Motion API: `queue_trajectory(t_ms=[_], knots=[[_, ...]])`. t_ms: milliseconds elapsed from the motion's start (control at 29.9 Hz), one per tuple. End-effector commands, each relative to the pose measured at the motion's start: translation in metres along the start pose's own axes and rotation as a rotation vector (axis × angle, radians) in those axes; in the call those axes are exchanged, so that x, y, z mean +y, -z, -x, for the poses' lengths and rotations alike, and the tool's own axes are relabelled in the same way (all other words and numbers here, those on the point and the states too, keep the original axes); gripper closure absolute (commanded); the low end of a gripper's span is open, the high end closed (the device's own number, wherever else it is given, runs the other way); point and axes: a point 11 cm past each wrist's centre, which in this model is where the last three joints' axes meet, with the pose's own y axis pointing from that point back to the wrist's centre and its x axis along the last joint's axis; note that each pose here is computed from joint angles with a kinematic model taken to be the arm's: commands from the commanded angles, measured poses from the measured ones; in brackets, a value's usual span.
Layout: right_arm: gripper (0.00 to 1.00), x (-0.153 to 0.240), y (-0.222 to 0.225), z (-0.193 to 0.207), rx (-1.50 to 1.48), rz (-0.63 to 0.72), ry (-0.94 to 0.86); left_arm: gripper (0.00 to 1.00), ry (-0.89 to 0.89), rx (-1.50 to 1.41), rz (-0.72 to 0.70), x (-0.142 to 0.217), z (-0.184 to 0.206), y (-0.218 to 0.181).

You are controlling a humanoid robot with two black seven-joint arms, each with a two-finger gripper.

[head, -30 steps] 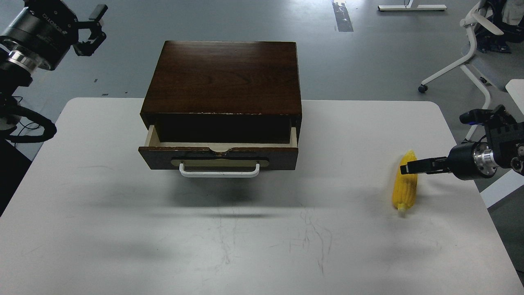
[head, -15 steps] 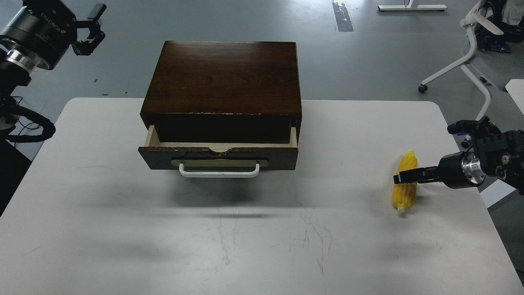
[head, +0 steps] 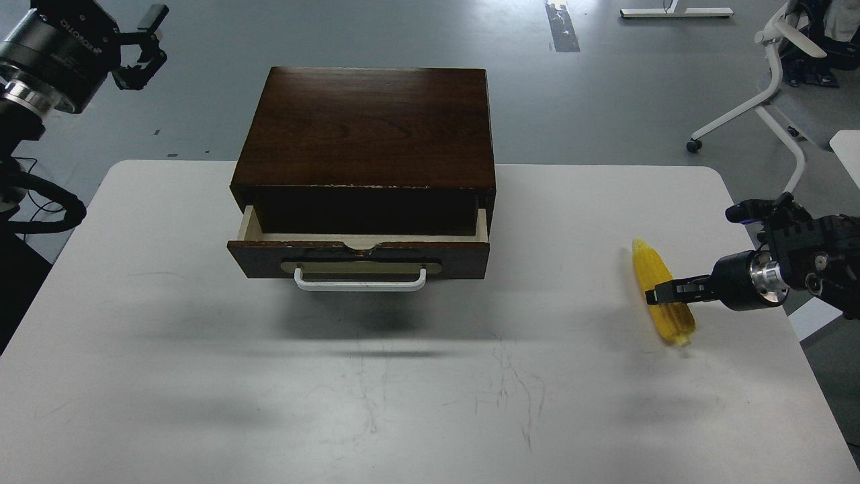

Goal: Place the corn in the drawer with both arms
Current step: 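Lift the corn and carry it over the open drawer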

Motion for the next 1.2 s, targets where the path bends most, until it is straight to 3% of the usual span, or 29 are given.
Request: queue_trajectory(t_ms=[0, 201, 334, 501, 702, 903, 1070, 1170], knots=[[1.00, 0.017, 0.022, -0.030, 0.028, -0.049, -0.061, 0.01, -0.001, -0.001, 0.009, 0.000, -0.001, -0.003], [1.00, 0.064, 0.098, -0.112, 0.212, -0.138, -0.201, 0.01, 0.001, 0.000, 0.023, -0.002, 0.000, -0.008], [0.99, 0.080, 0.186, -0.154, 0.412, -0.209, -0.234, 0.01, 0.001, -0.001, 0.026, -0.002, 0.000, -0.009], [0.98, 0.079, 0.274, -0.167, 0.622, -0.251, -0.207, 0.01, -0.002, -0.003, 0.028, -0.002, -0.001, -0.011], [0.98, 0.062, 0.363, -0.149, 0.848, -0.286, -0.126, 0.01, -0.010, -0.012, 0.032, 0.000, -0.004, -0.015], [0.99, 0.046, 0.394, -0.122, 1.017, -0.273, -0.046, 0.01, -0.020, -0.029, 0.037, 0.004, -0.010, -0.023], [0.99, 0.036, 0.386, -0.114, 1.184, -0.164, 0.003, 0.01, -0.026, -0.037, 0.040, 0.006, -0.013, -0.026], [0.99, 0.030, 0.392, -0.110, 1.278, -0.190, -0.046, 0.01, -0.027, -0.039, 0.040, 0.006, -0.014, -0.027]])
